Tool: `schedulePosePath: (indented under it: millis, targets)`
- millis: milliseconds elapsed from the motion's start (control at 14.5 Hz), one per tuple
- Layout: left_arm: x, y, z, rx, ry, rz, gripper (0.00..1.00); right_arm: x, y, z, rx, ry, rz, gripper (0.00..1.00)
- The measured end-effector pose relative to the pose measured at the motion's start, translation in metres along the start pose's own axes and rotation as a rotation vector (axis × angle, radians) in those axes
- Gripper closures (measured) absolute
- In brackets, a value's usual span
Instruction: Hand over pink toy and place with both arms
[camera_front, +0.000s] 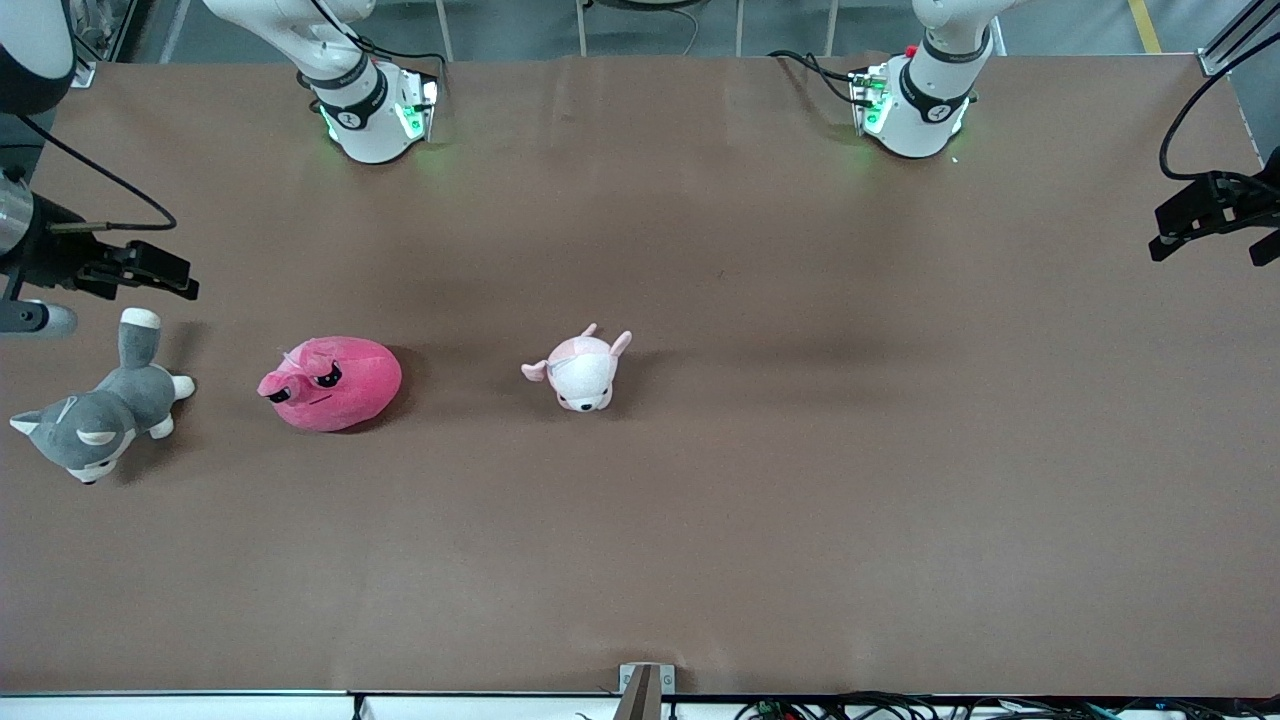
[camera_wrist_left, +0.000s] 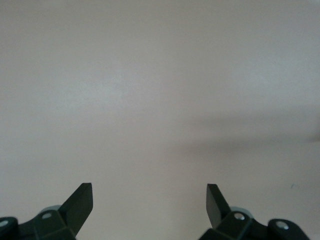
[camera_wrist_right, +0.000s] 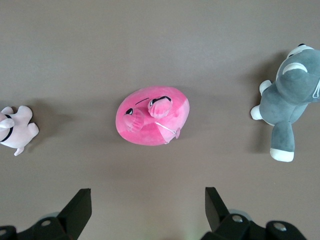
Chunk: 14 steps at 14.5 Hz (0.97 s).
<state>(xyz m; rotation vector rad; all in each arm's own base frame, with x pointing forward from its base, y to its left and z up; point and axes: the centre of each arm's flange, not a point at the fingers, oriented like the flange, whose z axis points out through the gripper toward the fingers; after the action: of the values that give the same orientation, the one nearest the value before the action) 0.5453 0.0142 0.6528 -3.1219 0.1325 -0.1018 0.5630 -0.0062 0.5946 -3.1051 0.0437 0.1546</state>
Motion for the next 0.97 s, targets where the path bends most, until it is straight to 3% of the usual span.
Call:
schedulePosePath:
  millis: [967]
  targets:
    - [0.008, -0.008, 0.000, -0.012, 0.005, -0.006, 0.00, -0.041, -0.008, -0.041, 0.000, 0.007, 0.002, 0.00]
